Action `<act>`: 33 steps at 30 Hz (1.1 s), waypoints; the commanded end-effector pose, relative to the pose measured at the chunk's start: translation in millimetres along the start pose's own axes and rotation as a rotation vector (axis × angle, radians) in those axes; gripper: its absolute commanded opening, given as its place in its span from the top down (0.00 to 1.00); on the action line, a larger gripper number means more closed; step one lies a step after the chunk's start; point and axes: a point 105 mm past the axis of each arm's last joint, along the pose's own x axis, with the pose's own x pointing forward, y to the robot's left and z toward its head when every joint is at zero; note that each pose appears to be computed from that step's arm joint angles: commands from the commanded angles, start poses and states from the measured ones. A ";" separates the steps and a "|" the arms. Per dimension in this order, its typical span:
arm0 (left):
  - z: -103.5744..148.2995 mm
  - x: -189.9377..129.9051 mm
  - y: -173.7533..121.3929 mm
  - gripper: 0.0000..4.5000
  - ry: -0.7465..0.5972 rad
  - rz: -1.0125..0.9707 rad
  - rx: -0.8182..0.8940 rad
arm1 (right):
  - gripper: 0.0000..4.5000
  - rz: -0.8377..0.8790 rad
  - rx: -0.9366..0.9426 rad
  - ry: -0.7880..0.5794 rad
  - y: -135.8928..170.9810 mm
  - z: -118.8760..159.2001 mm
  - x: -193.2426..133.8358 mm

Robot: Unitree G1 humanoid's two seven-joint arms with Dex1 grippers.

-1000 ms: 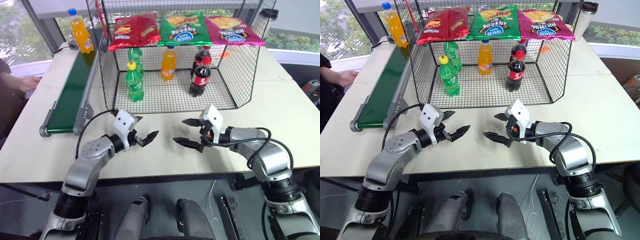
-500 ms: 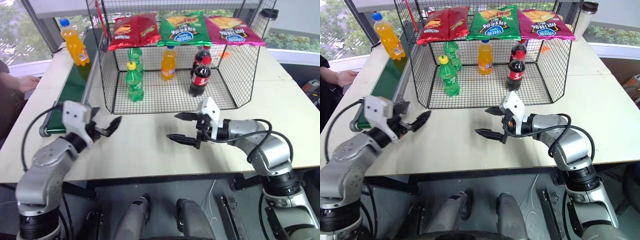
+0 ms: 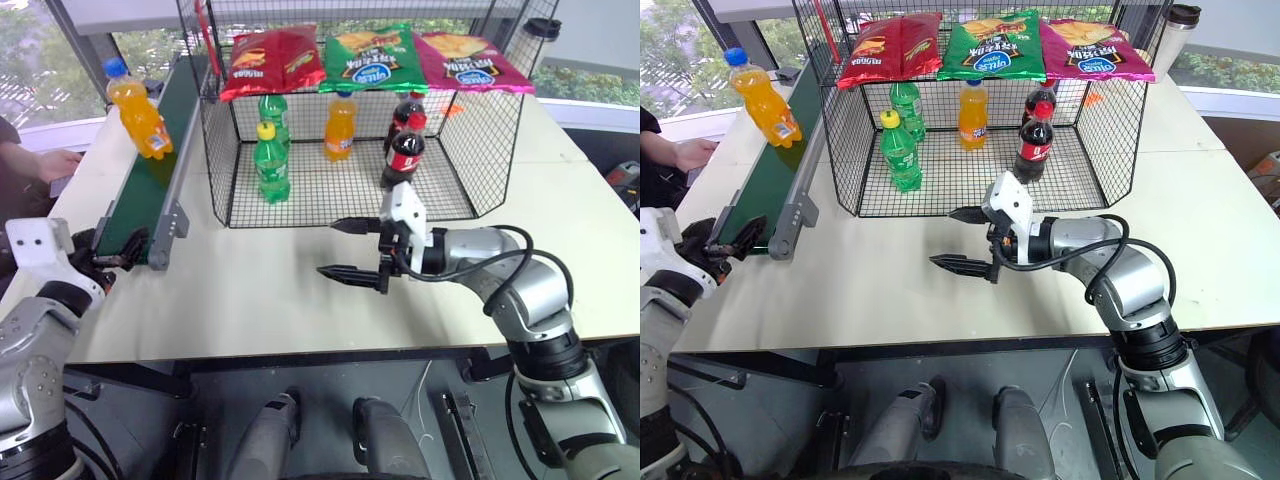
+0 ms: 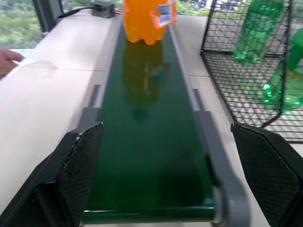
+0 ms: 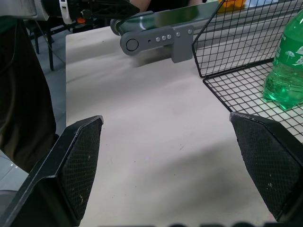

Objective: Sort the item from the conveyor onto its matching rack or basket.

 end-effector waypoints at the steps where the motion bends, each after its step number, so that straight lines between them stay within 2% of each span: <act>1: 8.6 -1.8 7.5 0.00 -0.059 0.033 0.030 | 0.01 0.006 -0.039 -0.023 2.2 8.6 -0.6; 31: 10.9 17.6 7.6 0.00 -0.096 0.080 0.109 | 0.01 -0.020 -0.037 -0.009 0.7 4.6 -4.1; 32: 11.3 17.9 4.4 0.09 -0.106 0.053 0.109 | 0.00 -0.021 -0.037 -0.009 0.6 4.6 -4.2; 33: 11.1 17.4 -0.2 0.13 -0.114 0.018 0.096 | 0.00 -0.022 -0.036 -0.008 0.4 4.7 -4.2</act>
